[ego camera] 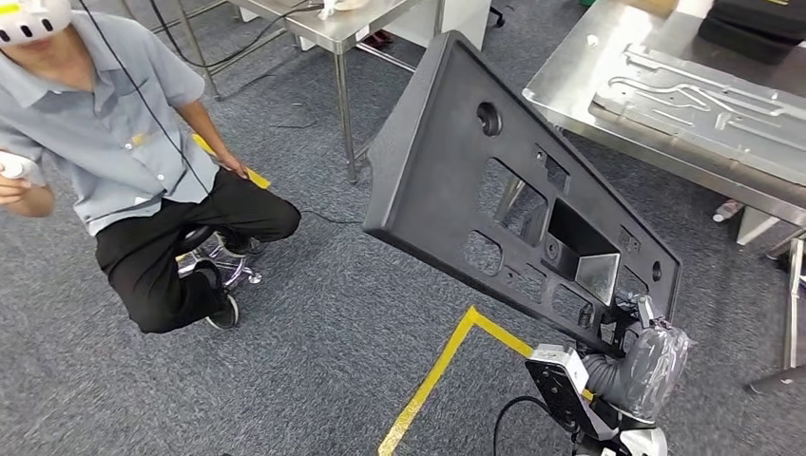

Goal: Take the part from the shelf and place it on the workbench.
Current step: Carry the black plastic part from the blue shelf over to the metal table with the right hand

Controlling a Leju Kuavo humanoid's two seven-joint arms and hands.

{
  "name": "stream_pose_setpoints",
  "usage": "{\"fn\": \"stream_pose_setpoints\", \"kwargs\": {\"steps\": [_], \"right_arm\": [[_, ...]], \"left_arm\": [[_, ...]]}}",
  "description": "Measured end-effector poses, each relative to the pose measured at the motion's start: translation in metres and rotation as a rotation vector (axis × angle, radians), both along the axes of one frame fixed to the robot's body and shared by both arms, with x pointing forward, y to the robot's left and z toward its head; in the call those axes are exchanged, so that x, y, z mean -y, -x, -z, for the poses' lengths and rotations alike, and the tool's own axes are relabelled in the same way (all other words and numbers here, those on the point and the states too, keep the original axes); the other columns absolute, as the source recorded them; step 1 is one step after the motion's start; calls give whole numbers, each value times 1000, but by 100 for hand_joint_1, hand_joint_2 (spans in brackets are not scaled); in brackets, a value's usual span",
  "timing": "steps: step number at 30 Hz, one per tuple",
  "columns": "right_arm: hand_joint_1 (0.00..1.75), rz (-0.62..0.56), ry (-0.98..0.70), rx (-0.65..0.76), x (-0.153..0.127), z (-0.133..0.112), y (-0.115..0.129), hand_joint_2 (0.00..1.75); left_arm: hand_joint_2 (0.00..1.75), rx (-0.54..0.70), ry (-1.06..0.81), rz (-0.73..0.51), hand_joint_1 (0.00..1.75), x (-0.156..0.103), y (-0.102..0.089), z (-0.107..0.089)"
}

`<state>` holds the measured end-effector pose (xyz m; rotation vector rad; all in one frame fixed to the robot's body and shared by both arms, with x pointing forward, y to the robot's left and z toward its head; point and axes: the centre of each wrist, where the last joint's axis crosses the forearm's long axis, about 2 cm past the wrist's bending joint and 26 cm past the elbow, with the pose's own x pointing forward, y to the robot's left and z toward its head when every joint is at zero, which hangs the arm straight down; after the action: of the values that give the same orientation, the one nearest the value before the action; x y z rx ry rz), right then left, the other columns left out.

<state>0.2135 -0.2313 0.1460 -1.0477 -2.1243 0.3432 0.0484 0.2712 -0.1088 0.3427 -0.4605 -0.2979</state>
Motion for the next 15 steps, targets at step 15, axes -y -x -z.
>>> {"fn": "stream_pose_setpoints", "kwargs": {"steps": [15], "right_arm": [[175,4,0,-1,1,0,1,175]], "left_arm": [[175,7,7,2,0,2,-1,0]]}}
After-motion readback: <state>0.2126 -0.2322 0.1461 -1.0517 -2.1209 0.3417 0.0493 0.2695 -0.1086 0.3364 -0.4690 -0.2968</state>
